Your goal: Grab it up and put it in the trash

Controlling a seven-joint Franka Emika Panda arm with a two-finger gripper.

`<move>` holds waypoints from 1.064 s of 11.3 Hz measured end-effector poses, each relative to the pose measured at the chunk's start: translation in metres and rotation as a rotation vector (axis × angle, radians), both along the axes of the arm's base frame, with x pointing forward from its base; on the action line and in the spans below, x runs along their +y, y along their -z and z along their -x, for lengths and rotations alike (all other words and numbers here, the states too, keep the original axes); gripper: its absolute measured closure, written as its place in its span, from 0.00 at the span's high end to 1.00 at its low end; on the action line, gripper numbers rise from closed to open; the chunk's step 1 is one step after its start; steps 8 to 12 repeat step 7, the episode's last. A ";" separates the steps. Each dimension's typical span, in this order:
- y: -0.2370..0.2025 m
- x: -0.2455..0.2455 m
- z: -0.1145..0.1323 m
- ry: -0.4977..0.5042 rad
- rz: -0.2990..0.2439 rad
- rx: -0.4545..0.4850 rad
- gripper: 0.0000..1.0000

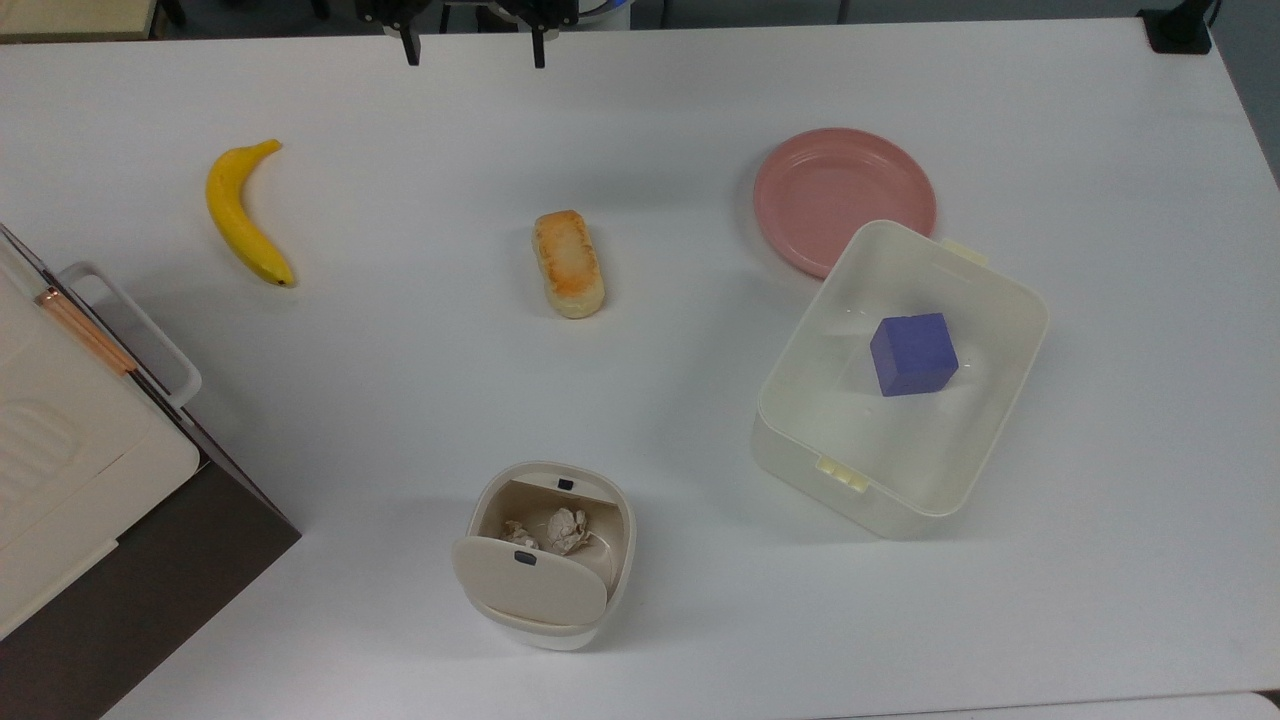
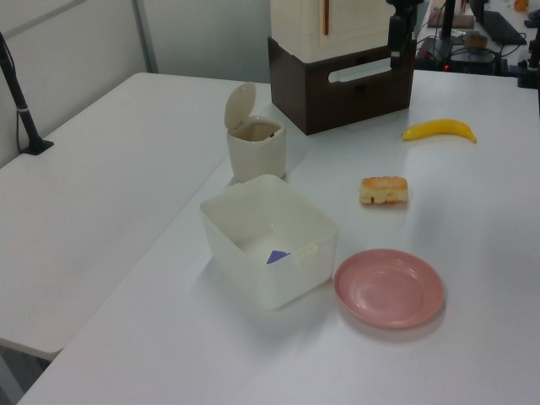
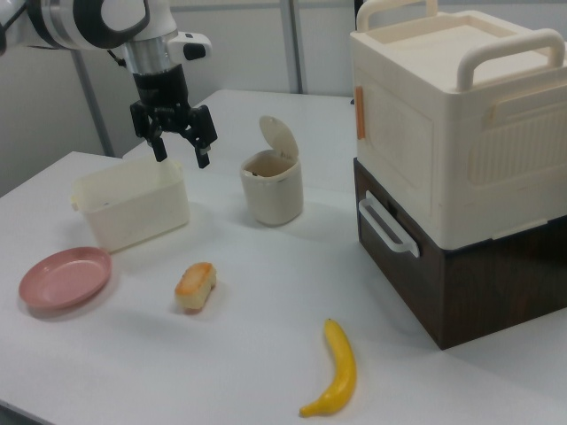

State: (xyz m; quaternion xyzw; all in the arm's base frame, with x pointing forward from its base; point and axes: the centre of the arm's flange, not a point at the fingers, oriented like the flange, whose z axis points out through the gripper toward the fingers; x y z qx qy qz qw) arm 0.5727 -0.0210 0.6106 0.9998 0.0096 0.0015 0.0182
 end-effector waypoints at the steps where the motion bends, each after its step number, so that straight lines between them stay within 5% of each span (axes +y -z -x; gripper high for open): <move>1: 0.000 0.000 0.000 0.000 0.000 -0.002 1.00; 12: 0.000 0.002 0.000 0.000 -0.020 -0.004 1.00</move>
